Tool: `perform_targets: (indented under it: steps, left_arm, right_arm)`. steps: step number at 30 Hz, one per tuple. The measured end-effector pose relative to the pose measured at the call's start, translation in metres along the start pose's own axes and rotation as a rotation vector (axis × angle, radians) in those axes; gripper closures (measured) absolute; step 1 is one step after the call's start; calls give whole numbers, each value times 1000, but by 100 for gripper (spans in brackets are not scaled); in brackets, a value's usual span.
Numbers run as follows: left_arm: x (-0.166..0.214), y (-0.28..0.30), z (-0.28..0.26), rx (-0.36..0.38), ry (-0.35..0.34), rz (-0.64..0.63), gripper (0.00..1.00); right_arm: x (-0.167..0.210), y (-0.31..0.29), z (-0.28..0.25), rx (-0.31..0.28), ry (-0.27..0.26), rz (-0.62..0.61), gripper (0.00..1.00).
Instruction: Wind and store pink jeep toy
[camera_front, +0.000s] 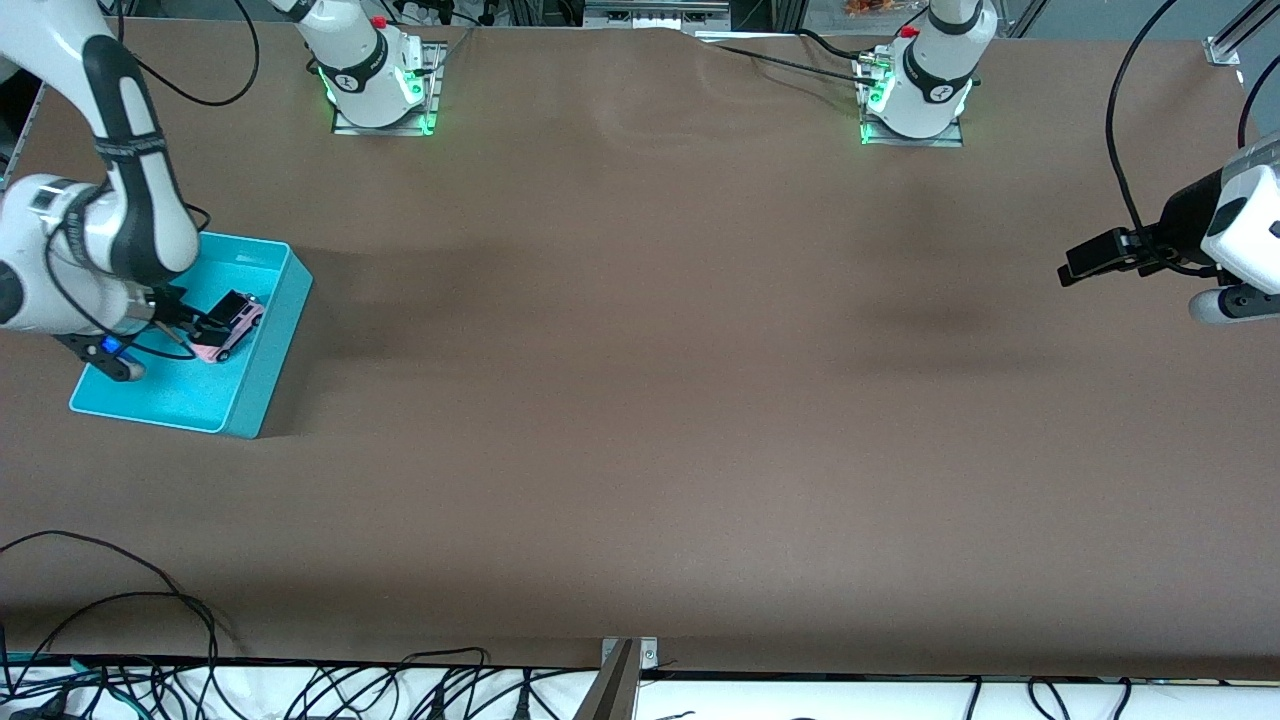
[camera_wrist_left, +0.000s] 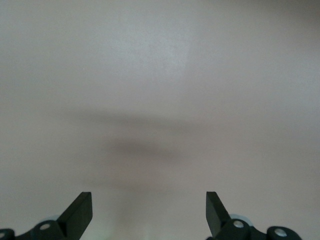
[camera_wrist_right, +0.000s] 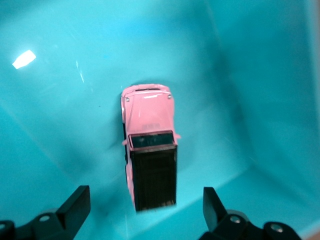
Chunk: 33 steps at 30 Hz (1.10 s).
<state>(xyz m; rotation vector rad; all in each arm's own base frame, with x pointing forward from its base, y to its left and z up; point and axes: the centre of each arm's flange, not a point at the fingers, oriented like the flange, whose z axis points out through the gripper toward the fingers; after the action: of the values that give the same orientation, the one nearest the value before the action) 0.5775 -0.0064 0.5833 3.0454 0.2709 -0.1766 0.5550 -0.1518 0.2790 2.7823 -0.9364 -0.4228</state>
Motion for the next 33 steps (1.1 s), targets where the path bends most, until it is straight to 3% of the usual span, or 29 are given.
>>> perform_targets:
  steps: [9,17,24,33]
  left_arm:
    - [0,0,0,0,0,0,0]
    - [0,0,0,0,0,0,0]
    - [0,0,0,0,0,0,0]
    - [0,0,0,0,0,0,0]
  right_arm:
    - [2,7,-106,-5,-19,11,0]
    - [-8,2,-178,86,-25,8,0]
    - [-40,-11,-236,151,59,-108,0]
    - [-99,-16,-284,218,215,-287,0]
